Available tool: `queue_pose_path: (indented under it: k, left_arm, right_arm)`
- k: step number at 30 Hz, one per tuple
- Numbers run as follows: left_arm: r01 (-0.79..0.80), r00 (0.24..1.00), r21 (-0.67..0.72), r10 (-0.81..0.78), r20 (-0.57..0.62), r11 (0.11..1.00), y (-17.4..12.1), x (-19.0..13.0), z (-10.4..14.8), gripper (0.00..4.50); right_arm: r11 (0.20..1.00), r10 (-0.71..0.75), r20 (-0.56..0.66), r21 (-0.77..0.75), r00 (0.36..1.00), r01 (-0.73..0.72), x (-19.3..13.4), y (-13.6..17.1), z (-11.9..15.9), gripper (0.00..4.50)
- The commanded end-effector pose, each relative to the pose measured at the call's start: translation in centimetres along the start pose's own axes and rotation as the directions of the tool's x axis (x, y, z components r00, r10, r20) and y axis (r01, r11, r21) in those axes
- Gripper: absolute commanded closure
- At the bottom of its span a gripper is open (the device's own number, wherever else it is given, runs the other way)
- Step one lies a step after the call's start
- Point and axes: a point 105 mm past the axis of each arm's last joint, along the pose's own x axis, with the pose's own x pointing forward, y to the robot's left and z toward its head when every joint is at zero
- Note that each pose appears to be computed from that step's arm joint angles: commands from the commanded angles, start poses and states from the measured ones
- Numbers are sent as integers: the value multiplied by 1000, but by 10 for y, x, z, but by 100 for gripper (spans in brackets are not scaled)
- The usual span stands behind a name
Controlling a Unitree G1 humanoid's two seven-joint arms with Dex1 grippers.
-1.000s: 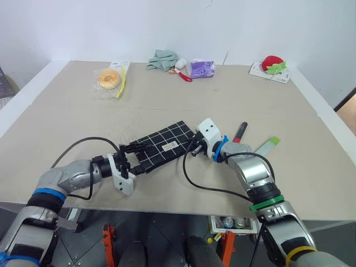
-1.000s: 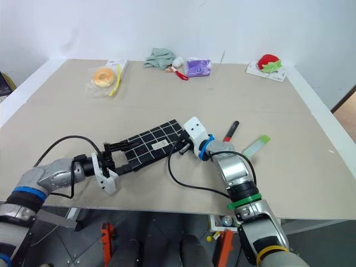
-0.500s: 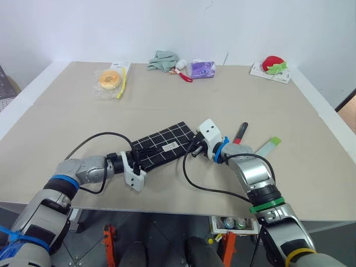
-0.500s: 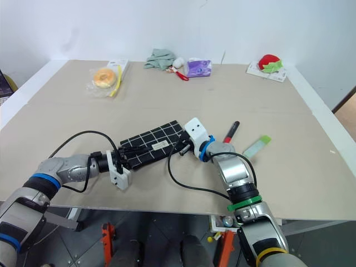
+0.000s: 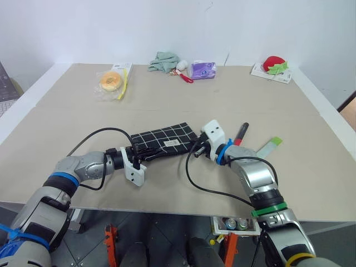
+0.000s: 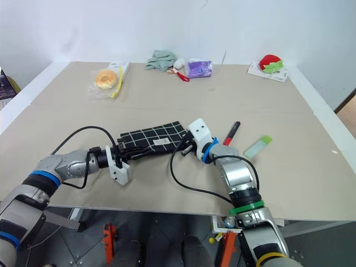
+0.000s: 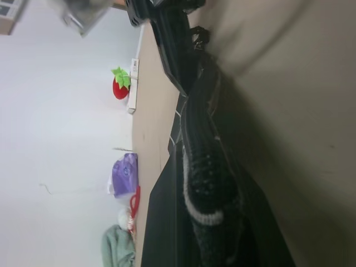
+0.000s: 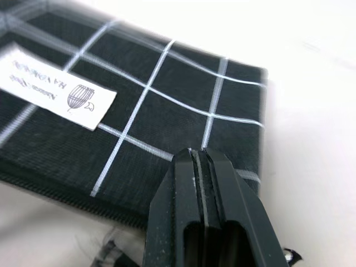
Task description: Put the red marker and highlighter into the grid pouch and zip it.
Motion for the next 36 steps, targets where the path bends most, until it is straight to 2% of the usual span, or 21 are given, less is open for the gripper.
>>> queue_pose_path:
  k: [1,3,4,6,8,9,10,12,18,24,28,29,30,36]
  left_arm:
    - [82,996,-62,-84,-24,995,-24,-2,0,448]
    - [97,994,-82,-100,-33,992,-27,-1,1,448]
    - [101,994,-89,-104,-35,991,-28,-1,1,450]
    - [105,993,-96,-109,-35,990,-30,0,2,450]
    - [105,994,-103,-109,-31,989,-30,2,4,450]
    - [104,994,-105,-108,-30,989,-30,3,4,450]
    - [104,994,-106,-108,-29,989,-30,4,5,450]
    - [102,994,-107,-105,-29,989,-28,6,5,450]
    - [92,995,-108,-96,-33,990,-25,8,4,450]
    - [76,996,-112,-81,-41,991,-23,8,4,450]
    - [64,997,-114,-69,-43,991,-21,9,5,450]
    - [63,997,-115,-68,-43,991,-20,10,5,450]
    - [62,997,-116,-68,-43,991,-20,10,5,450]
    - [56,997,-121,-61,-43,991,-19,12,6,450]
  right_arm:
    - [996,-84,101,30,991,81,-30,-27,29,450]
    - [994,-72,96,92,993,64,-42,-29,30,450]
    - [992,-53,90,121,995,42,-45,-26,30,384]
    - [989,-49,61,144,997,39,-48,-23,27,308]
    - [986,-70,11,150,997,67,-46,-22,19,198]
    - [985,-76,-3,156,997,76,-45,-21,15,173]
    - [984,-77,-10,160,997,77,-43,-19,13,106]
    - [986,-65,-24,149,998,68,-38,-12,10,8]
    - [990,-59,-70,121,996,67,-22,2,2,8]
    - [997,-72,-182,15,981,76,-12,9,-21,8]
    - [995,-96,-178,-46,979,89,-5,10,-21,8]
    - [994,-103,-174,-53,979,95,-4,9,-20,61]
    - [993,-107,-170,-57,980,99,-3,8,-20,87]
    - [993,-109,-154,-60,982,101,-1,8,-16,398]
